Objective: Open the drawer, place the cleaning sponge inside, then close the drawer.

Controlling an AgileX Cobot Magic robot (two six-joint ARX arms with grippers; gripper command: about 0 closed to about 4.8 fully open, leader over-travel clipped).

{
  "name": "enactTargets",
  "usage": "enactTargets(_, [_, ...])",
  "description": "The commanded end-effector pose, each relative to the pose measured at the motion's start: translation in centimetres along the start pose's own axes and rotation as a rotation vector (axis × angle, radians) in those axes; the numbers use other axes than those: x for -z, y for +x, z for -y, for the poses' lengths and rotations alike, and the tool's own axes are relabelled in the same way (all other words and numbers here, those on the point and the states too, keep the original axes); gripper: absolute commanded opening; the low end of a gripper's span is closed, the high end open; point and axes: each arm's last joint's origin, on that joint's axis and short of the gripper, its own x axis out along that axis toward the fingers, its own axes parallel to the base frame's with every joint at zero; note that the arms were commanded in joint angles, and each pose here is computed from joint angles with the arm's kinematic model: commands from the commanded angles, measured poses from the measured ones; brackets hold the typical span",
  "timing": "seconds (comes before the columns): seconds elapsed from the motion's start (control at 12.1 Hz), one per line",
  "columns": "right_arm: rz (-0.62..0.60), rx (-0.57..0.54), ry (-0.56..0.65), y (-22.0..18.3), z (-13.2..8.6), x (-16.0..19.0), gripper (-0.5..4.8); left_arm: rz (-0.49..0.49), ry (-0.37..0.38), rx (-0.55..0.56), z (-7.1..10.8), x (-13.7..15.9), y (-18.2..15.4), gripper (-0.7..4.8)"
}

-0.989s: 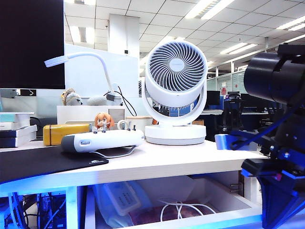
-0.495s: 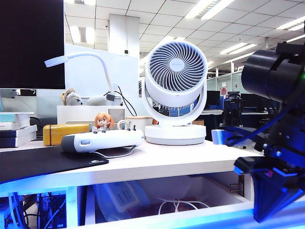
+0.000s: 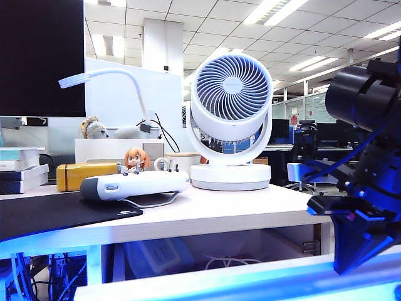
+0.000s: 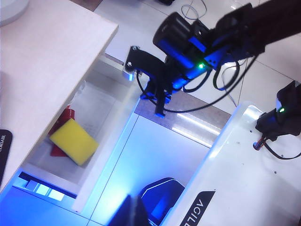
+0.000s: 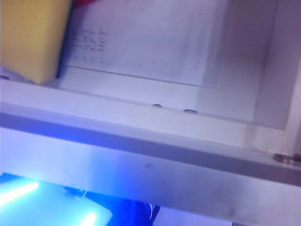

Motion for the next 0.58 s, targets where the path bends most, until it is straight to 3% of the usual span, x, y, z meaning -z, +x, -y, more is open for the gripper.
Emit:
enactTargets(0.08, [0.044,-0.017,-0.020,0.3,0.2,-2.0,-0.05,0.014,0.012,0.006,0.1,-0.1,-0.2,-0.05])
enactTargets(0.58, [0.050,-0.021,-0.025,2.0,0.5,-4.8,-0.05,0.014,0.005,0.006,0.1,-0.1,-0.2,-0.05])
